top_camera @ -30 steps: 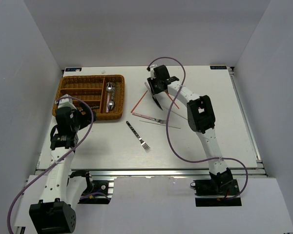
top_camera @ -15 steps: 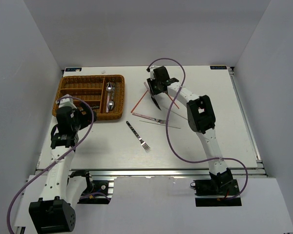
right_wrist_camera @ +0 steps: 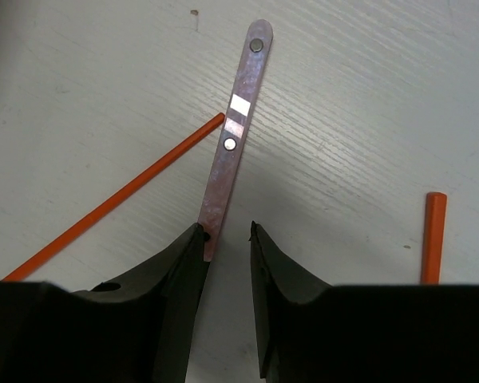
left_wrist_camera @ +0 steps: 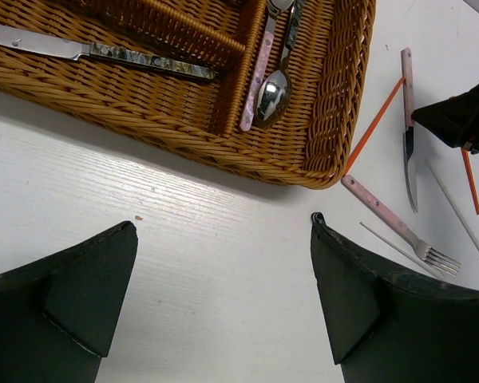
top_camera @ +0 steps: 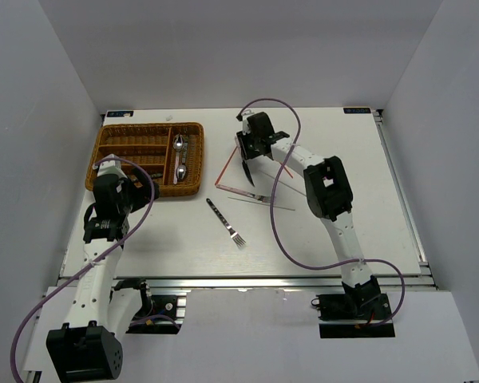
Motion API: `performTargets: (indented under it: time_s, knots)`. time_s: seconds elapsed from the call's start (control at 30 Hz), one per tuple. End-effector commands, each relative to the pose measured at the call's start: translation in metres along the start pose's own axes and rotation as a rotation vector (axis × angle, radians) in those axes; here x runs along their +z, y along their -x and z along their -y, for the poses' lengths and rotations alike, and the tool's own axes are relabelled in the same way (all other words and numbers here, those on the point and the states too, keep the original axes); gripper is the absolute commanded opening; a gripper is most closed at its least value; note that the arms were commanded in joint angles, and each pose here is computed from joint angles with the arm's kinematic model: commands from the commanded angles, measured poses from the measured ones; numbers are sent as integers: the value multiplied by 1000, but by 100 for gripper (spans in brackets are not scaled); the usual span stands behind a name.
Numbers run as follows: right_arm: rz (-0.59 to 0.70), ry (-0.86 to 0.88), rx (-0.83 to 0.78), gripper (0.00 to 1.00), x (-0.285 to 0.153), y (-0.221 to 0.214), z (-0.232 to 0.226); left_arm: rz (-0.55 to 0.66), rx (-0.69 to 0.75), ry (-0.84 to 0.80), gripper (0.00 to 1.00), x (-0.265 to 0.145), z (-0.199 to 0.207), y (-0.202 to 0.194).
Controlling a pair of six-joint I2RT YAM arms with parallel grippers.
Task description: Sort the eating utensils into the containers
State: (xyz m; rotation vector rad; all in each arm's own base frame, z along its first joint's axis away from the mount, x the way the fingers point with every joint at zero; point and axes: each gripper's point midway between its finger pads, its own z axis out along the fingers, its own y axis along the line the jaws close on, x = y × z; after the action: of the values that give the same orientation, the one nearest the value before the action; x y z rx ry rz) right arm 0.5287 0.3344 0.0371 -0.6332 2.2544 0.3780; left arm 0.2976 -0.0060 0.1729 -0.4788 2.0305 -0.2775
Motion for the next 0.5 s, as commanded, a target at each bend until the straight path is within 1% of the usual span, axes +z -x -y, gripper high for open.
performTargets:
  time_s: [0.0, 0.4, 0.47]
  knots:
    - [61, 20, 1, 36, -16, 25, -13, 26, 18, -20, 98, -4, 6, 9]
    - [82, 25, 8, 36, -19, 29, -29, 27, 21, -26, 98, -5, 8, 9]
    - [103, -9, 20, 36, -24, 36, -26, 25, 22, -27, 98, -5, 9, 8]
